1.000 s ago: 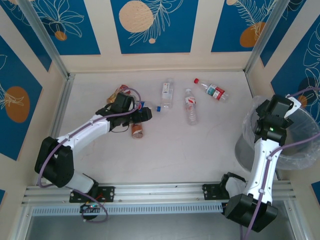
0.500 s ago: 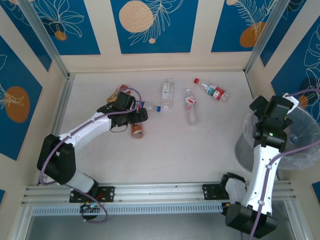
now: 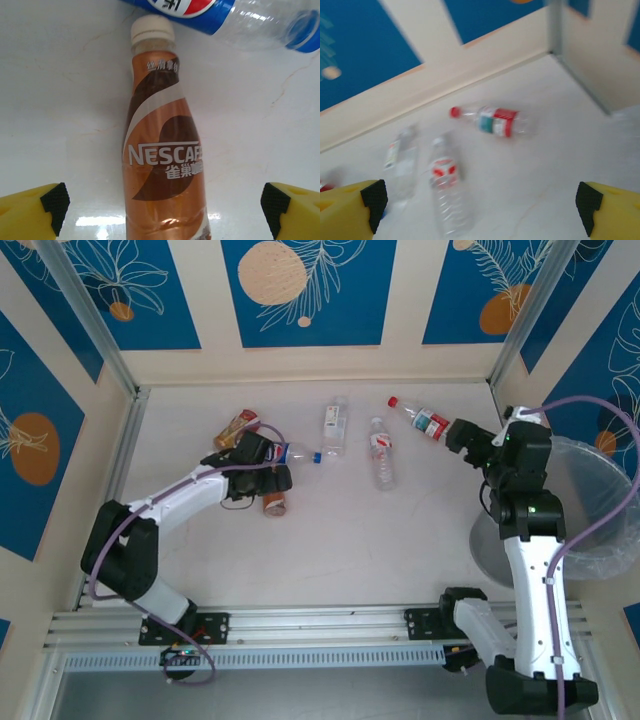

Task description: Put the plastic bottles in the bin

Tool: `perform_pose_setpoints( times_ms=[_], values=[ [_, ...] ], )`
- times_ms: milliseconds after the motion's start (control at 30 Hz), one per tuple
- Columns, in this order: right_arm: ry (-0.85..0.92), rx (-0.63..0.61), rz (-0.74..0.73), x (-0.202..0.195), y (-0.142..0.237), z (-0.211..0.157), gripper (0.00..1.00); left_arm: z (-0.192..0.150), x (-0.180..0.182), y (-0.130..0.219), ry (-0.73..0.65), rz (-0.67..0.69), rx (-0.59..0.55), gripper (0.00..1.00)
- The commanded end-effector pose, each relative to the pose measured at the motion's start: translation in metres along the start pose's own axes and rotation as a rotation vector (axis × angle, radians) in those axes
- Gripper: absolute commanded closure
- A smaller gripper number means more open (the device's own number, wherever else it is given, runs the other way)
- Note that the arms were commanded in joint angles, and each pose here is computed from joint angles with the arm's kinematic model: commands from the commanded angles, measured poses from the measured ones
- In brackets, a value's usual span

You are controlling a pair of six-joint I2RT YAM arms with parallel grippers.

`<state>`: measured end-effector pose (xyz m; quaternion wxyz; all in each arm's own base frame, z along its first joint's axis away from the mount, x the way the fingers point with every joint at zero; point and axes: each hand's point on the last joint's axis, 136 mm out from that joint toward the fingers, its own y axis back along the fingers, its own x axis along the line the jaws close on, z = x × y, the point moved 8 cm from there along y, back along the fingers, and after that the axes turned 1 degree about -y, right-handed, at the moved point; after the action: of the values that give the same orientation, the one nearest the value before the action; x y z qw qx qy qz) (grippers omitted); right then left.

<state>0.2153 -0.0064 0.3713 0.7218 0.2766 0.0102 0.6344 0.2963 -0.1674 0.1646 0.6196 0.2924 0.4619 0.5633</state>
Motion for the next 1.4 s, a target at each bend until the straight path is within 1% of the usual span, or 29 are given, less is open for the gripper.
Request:
perform_pose_setpoints(
  times_ms=[0,33,133,300,433,533,633,767,900,1000,1100,1200,1267,1367],
  values=[
    [0.013,-0.006,0.224,0.033,0.01,0.005,0.0,-0.013,0.0,-0.012,-0.024,-0.005,0.067,0.0],
    [0.023,-0.001,0.263,0.039,0.01,0.003,0.0,-0.015,0.0,-0.015,-0.026,-0.003,0.081,0.0],
    [0.042,0.01,0.304,0.048,0.009,-0.001,0.0,-0.023,0.001,-0.018,-0.046,0.02,0.103,0.0],
    [0.05,0.038,0.299,0.051,0.005,-0.009,0.0,-0.034,0.005,-0.022,-0.107,0.105,0.103,0.0],
    [0.051,0.064,0.308,0.053,0.003,-0.016,0.01,-0.039,0.0,-0.032,-0.107,0.103,0.129,0.0],
    [0.057,0.083,0.316,0.055,0.001,-0.02,0.01,-0.046,-0.004,-0.036,-0.125,0.141,0.131,0.01],
    [0.059,0.108,0.329,0.058,-0.002,-0.024,0.0,-0.051,-0.008,-0.04,-0.15,0.162,0.121,0.03],
    [0.062,0.159,0.365,0.064,-0.009,-0.031,0.0,-0.054,-0.012,-0.047,-0.165,0.187,0.114,0.09],
    [0.062,0.234,0.369,0.071,-0.018,-0.035,0.0,-0.056,-0.012,-0.055,-0.156,0.187,0.116,0.15],
    [0.061,0.322,0.393,0.078,-0.025,-0.043,0.01,-0.056,-0.013,-0.058,-0.148,0.191,0.117,0.19],
    [0.104,0.447,0.426,0.085,-0.033,-0.058,0.0,-0.057,-0.013,-0.058,-0.153,0.198,0.11,0.25],
    [0.133,0.542,0.35,0.084,-0.041,-0.071,0.0,-0.056,-0.014,-0.058,-0.156,0.203,0.103,0.34],
    [0.124,0.57,0.342,0.084,-0.046,-0.078,0.0,-0.056,-0.014,-0.059,-0.159,0.203,0.101,0.37],
    [0.084,0.582,0.39,0.089,-0.049,-0.085,0.0,-0.056,-0.015,-0.06,-0.162,0.198,0.102,0.41]
  ],
)
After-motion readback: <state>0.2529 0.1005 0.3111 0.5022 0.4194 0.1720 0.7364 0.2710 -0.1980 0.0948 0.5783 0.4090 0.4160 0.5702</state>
